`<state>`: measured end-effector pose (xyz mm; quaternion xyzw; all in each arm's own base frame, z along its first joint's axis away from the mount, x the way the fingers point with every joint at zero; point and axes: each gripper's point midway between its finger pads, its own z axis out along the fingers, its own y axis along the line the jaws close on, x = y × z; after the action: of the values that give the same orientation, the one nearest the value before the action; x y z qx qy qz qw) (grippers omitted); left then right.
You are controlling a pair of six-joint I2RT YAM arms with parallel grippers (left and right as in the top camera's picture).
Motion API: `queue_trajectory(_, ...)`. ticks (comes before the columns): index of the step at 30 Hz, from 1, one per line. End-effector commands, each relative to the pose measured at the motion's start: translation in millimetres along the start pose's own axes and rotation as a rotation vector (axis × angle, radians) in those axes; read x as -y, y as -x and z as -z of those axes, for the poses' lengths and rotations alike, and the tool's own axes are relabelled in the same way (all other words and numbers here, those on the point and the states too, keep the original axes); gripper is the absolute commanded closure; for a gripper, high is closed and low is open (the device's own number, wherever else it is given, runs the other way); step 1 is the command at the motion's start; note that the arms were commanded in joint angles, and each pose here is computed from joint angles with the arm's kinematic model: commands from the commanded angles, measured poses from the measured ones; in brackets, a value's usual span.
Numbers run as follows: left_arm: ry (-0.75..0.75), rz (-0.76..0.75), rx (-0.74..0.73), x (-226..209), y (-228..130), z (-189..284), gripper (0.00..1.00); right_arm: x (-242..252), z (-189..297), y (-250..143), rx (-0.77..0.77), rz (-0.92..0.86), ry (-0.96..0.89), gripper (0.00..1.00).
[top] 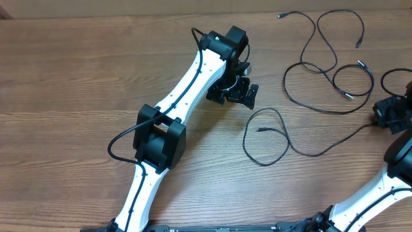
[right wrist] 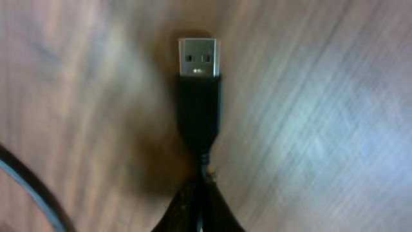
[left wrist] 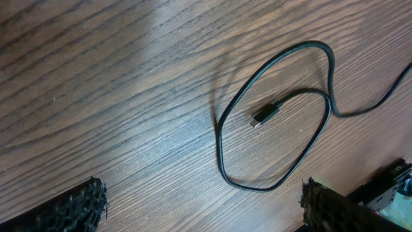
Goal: Untangle cables
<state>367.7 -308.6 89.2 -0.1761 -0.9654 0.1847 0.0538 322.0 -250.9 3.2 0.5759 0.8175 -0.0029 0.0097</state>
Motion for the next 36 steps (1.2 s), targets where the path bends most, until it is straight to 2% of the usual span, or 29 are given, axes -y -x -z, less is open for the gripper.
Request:
queue_trajectory(1,-0.004,-0.026,0.03,10.4,3.2,8.2,0.01,-4.7,15.9,12.5,0.014,-0.004,0.006,0.96)
queue_trajectory(16,-0.004,-0.028,0.032,10.4,3.8,8.3,0.0,-17.1,154.1,38.4,0.124,0.011,0.056,0.96)
queue_trajectory(31,-0.007,-0.034,0.047,11.4,7.5,8.4,0.0,-12.1,241.1,-9.3,0.127,0.025,0.193,0.96)
queue_trajectory(36,-0.011,-0.04,0.061,12.3,11.1,8.4,0.0,-23.0,275.2,-31.4,0.156,0.116,0.313,0.96)
